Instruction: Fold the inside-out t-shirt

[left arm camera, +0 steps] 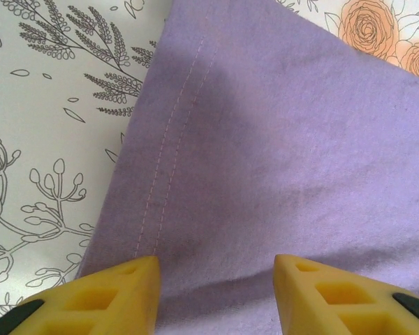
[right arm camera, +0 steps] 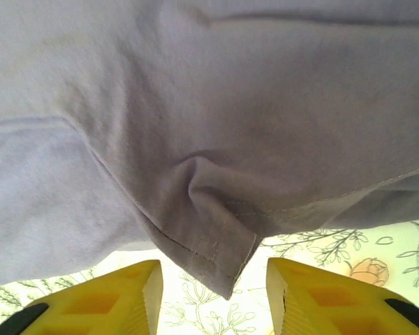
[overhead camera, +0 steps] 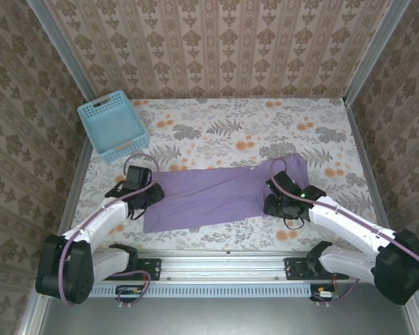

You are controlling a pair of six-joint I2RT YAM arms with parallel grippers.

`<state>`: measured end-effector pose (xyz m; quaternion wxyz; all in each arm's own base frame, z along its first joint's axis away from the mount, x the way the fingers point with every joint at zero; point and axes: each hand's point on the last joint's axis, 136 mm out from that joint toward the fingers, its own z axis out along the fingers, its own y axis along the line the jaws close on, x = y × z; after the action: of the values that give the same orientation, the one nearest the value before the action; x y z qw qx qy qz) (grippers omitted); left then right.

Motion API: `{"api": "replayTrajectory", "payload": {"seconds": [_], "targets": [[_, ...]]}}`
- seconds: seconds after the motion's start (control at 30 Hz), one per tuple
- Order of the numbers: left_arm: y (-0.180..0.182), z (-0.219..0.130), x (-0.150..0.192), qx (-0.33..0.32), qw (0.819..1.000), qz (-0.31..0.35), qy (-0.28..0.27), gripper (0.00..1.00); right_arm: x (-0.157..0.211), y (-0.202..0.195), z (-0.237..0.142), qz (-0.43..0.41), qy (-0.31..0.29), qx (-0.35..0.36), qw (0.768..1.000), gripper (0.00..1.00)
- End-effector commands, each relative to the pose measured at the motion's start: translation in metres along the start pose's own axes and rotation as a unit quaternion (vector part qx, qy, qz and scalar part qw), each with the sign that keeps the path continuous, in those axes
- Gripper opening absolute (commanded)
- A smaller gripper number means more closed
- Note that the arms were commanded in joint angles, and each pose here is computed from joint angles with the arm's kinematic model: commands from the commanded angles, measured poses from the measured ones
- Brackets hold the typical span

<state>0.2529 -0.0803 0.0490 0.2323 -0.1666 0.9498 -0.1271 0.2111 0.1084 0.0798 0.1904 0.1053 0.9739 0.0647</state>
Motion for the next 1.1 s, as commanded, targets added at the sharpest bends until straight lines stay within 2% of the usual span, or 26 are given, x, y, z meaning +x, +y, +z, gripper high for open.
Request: {"api": "replayTrajectory", "payload": {"seconds": [0.0,0.23,0.47,0.7,0.77,0.8,1.07], "targets": [[-0.007,-0.006,-0.009,0.003,1.000,0.022,-0.004,0.46,-0.027,-0.017,-0.022,-0.008,-0.043,0.037,0.998,0.47],[-0.035,-0.010,-0.015,0.020,0.998,0.060,-0.012,0.43,-0.034,-0.041,0.011,0.086,-0.014,0.018,0.996,0.46],[-0.016,0.017,-0.010,0.004,1.000,0.020,0.016,0.44,-0.013,-0.072,0.047,0.186,0.036,0.028,0.982,0.41],[0.003,0.022,-0.009,-0.008,1.000,-0.011,0.022,0.44,-0.012,-0.092,0.038,0.229,0.026,0.035,0.973,0.20],[0.001,0.019,-0.011,-0.007,1.000,-0.008,0.019,0.43,-0.018,-0.094,0.028,0.224,0.011,0.039,0.974,0.19],[-0.001,0.017,-0.013,-0.003,1.000,-0.005,0.018,0.44,-0.022,-0.094,0.023,0.221,0.002,0.038,0.975,0.20],[-0.033,-0.007,-0.034,0.011,0.999,0.037,-0.013,0.45,-0.087,-0.090,-0.024,0.155,-0.099,0.045,0.982,0.56]]}}
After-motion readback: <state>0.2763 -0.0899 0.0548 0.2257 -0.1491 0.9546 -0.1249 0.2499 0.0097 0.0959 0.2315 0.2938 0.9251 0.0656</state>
